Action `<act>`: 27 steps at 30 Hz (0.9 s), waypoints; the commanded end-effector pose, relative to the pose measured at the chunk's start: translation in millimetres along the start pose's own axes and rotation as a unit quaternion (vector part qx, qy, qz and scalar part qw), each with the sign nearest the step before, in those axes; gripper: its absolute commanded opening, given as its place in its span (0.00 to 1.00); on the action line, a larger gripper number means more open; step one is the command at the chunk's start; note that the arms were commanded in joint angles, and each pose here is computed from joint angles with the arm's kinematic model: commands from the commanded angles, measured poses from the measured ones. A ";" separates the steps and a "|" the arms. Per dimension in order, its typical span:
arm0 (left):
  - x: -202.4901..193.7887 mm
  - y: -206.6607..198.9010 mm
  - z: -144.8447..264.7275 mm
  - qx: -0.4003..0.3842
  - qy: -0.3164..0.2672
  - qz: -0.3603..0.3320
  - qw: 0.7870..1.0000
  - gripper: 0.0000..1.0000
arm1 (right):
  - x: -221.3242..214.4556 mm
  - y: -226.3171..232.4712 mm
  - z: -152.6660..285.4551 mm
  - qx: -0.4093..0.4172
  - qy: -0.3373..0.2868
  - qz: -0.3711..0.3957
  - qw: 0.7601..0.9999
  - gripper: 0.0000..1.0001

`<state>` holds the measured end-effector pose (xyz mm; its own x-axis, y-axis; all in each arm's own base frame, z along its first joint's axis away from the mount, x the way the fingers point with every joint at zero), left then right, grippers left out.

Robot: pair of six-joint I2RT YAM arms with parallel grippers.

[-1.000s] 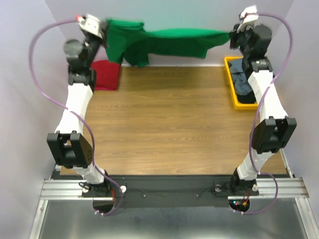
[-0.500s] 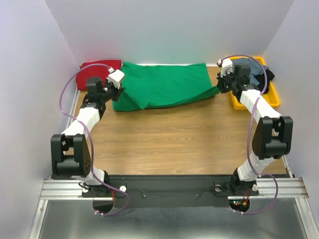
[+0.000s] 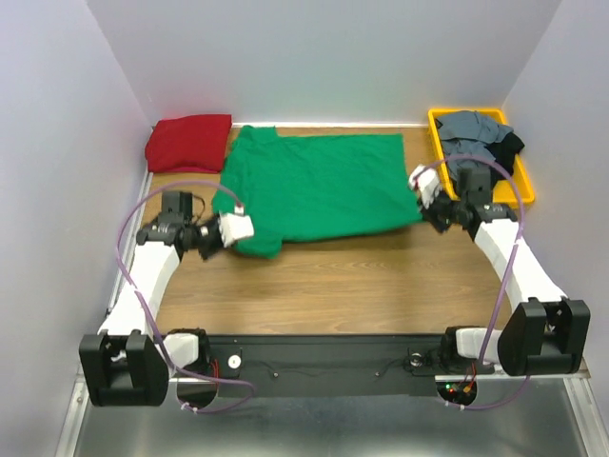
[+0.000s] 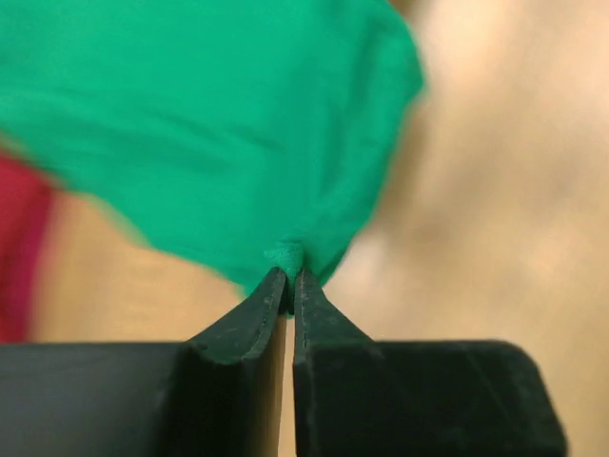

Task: Fold and stack the t-shirts
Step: Flatten the tshirt out

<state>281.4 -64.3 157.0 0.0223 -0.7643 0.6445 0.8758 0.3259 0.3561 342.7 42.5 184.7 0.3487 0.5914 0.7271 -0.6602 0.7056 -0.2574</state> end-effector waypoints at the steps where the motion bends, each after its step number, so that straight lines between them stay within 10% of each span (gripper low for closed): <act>1: -26.4 -80.4 8.6 -0.121 0.020 -0.088 0.989 0.49 | -76.3 50.6 12.5 0.081 0.101 0.068 0.989 0.09; 5: -25.9 -104.5 23.5 -0.131 0.016 -0.126 0.983 0.78 | -91.1 57.1 25.6 0.074 0.117 0.109 0.984 0.80; 6: -26.0 -102.5 26.0 -0.121 0.021 -0.126 0.984 0.79 | -85.2 53.9 29.8 0.063 0.110 0.112 0.986 0.84; 11: -11.8 -60.1 15.2 -0.053 0.012 -0.051 0.997 0.73 | -59.8 43.1 11.7 0.080 0.099 0.015 0.992 0.75; 15: 1.0 -19.4 -12.9 -0.034 0.001 0.045 0.998 0.50 | -49.3 29.1 -21.8 0.101 0.122 -0.088 0.983 0.61; 27: -22.2 94.6 -108.1 0.069 0.095 0.111 0.987 0.44 | -71.2 6.3 -102.9 0.093 0.210 -0.183 0.956 0.52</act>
<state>388.9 -80.4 103.4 0.2635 -0.7488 0.6082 0.8270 0.4999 0.2572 363.0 44.3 64.5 0.7752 0.4786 0.4124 -0.5749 0.8050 0.1463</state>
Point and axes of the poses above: each gripper's point midway between its finger pads, its own z axis back along the fingers, its own y axis along the line the jaws close on, x = y × z, the point moved 1 cm from there along z, back along the fingers, and after that the axes turned 1 degree about -z, right-handed, at the moved point
